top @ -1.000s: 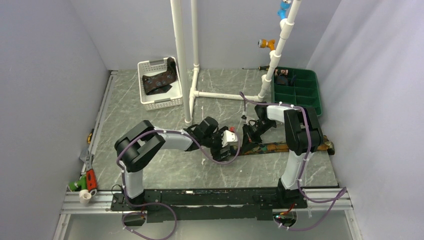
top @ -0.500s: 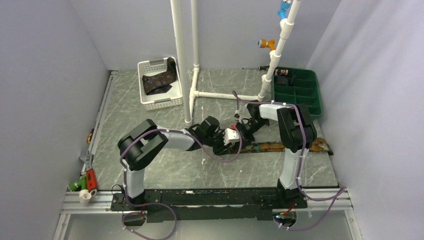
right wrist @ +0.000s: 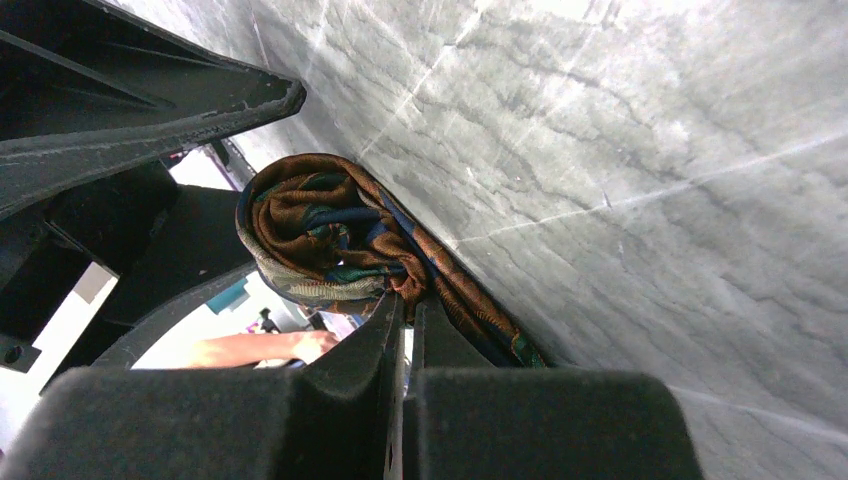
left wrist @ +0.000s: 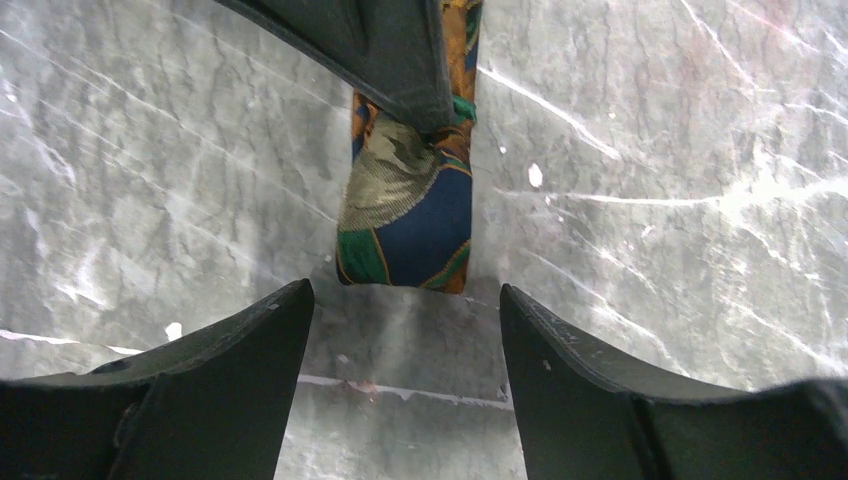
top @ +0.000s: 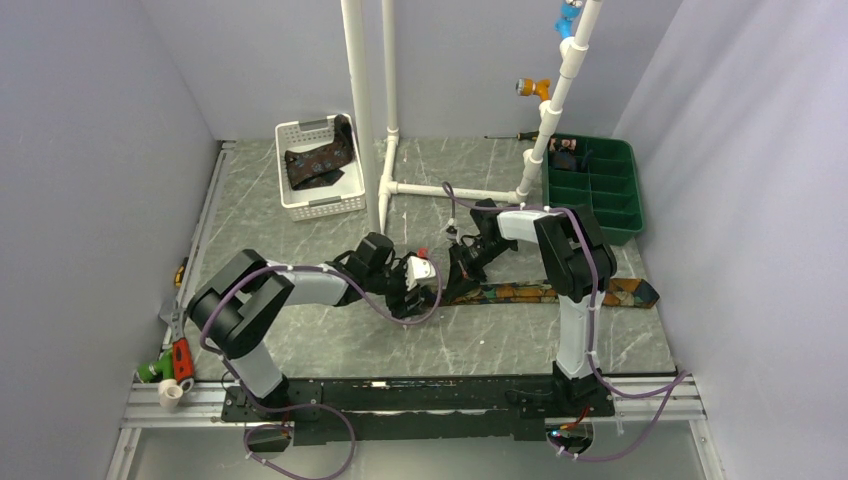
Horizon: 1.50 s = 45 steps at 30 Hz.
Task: Roll the ties
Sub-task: Roll the tie at the center of the board.
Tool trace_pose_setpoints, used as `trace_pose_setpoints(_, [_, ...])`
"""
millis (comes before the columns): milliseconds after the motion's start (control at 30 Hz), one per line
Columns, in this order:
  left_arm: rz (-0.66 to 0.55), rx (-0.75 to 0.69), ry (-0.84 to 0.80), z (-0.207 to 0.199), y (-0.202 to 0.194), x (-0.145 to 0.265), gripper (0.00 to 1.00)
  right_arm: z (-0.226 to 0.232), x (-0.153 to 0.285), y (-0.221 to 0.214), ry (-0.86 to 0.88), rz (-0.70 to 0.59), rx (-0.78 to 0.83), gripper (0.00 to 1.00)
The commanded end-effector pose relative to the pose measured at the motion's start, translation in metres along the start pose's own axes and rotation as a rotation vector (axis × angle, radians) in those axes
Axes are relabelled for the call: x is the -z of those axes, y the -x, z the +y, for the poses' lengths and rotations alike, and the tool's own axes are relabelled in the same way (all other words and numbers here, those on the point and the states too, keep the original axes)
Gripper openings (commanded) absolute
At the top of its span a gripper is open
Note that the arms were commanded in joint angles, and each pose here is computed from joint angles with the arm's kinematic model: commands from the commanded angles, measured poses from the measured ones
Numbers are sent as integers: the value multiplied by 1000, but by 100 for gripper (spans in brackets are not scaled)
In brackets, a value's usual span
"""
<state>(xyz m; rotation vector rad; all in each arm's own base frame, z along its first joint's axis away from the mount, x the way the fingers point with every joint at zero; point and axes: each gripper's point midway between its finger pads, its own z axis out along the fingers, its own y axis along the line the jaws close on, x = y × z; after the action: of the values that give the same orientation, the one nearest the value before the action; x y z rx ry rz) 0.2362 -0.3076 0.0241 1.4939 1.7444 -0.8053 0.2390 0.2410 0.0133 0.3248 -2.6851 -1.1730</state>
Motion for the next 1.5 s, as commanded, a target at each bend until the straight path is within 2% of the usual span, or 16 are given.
trace_pose_setpoints(0, [-103, -59, 13, 9, 27, -11, 75, -63, -13, 23, -251, -68, 72, 0])
trace_pose_setpoints(67, [-124, -59, 7, 12, 32, -17, 75, -68, -12, 21, -279, -62, 75, 0])
trace_pose_setpoints(133, [-142, -55, -6, 12, 38, -21, 70, -71, -9, 21, -300, -61, 82, 0])
trace_pose_setpoints(233, [-188, -53, -49, 5, 54, -19, 52, -78, -8, 18, -337, -55, 74, 0])
trace_pose_setpoints(300, [-216, -49, -76, -1, 67, -17, 43, -83, -8, 16, -356, -49, 68, 0])
trace_pose_setpoints(467, [-248, -46, -121, -14, 86, -29, 43, -82, -13, 15, -341, -48, 62, 0])
trace_pose_setpoints(600, [-232, -24, -131, -15, 81, -47, 46, -77, -14, 19, -317, -57, 66, 0])
trace_pose_setpoints(700, [-187, 6, -115, -12, 61, -59, 47, -71, -16, 19, -283, -62, 71, 0])
trace_pose_setpoints(900, [-3, 28, -65, -11, 4, -63, 38, -62, -18, 19, -238, -69, 82, 0])
trace_pose_setpoints(933, [18, 33, -67, -13, -4, -58, 39, -61, -17, 19, -233, -74, 84, 0])
trace_pose_setpoints(1033, [-15, 65, -55, -16, -10, -33, 71, -64, -18, 15, -239, -69, 77, 0])
trace_pose_setpoints(1100, [-99, 62, -33, -9, 3, -17, 80, -68, -18, 11, -252, -60, 74, 0])
trace_pose_setpoints(1200, [-117, 34, -28, -8, 4, -9, 80, -71, -17, 10, -261, -61, 77, 0])
trace_pose_setpoints(1467, [-203, -15, -53, -4, 32, -25, 67, -73, -19, 11, -261, -54, 65, 0])
